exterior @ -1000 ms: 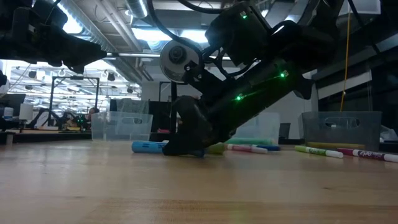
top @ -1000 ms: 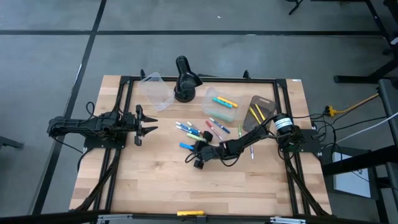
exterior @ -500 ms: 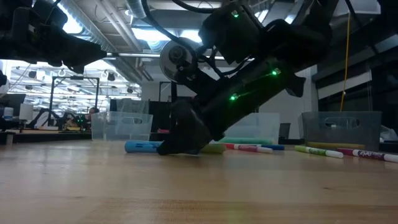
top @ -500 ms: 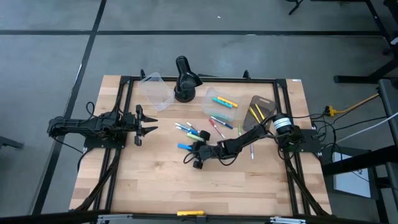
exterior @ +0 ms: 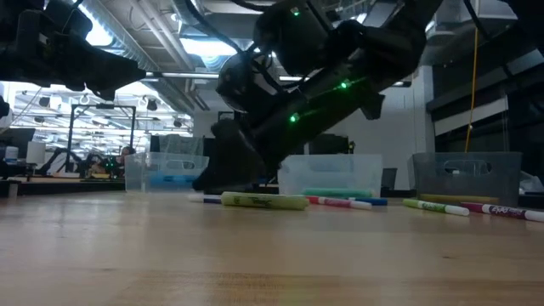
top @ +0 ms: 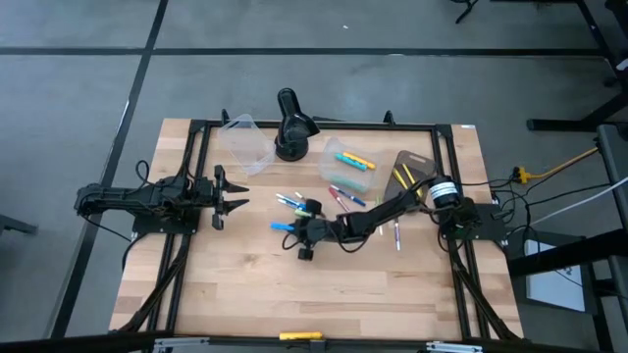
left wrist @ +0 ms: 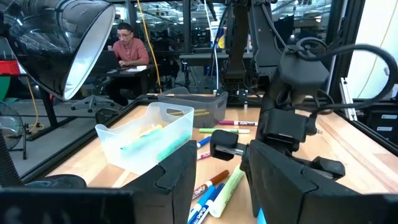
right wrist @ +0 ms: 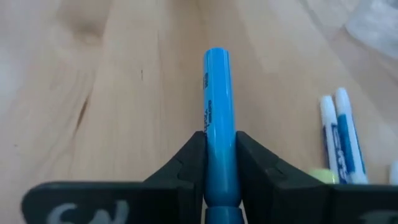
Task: Pick & Place Markers
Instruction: Put the blue highlighter in the right transparent bin
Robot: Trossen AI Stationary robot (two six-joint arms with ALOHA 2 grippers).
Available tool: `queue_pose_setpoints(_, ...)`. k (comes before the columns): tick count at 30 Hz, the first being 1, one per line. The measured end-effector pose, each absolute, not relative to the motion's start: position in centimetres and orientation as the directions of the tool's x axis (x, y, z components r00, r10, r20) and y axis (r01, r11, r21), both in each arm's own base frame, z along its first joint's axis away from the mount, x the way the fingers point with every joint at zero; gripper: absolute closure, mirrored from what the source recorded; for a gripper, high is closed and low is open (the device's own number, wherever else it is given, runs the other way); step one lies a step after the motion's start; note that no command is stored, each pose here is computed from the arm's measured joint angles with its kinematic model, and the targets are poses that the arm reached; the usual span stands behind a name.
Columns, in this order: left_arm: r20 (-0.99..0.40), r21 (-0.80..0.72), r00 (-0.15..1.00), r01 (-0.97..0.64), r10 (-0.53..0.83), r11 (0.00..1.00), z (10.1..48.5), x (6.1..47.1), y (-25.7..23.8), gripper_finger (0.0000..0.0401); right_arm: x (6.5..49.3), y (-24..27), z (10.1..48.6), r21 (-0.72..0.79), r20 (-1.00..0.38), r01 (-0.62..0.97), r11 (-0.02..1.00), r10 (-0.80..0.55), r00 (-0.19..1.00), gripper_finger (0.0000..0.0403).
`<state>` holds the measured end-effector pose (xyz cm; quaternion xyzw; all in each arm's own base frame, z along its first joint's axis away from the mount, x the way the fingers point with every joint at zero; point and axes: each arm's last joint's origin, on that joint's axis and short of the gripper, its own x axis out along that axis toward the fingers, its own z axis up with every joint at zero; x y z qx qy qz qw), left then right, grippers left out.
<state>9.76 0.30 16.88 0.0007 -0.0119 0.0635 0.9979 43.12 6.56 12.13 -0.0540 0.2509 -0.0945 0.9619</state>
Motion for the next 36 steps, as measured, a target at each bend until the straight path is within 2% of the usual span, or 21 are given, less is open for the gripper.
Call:
queue_pose_setpoints(20, 0.024, 0.000, 0.992, -0.126, 0.126, 0.992, 16.9, 9.8, 0.3, 0.0258, 42.5, 3.6, 18.8, -0.174, -0.390, 0.191, 0.966, -0.246, 0.887, 0.0334)
queue_pose_setpoints(29, 0.024, 0.000, 0.992, -0.127, 0.127, 0.992, 16.9, 9.8, 0.3, 0.0258, 41.8, 2.4, 21.0, -0.188, -0.372, 0.213, 0.959, -0.270, 0.888, 0.0333)
queue_pose_setpoints(36, 0.024, 0.000, 0.992, -0.127, 0.127, 0.992, 16.9, 9.8, 0.3, 0.0258, 41.6, 1.8, 21.2, -0.192, -0.376, 0.225, 0.955, -0.283, 0.882, 0.0330)
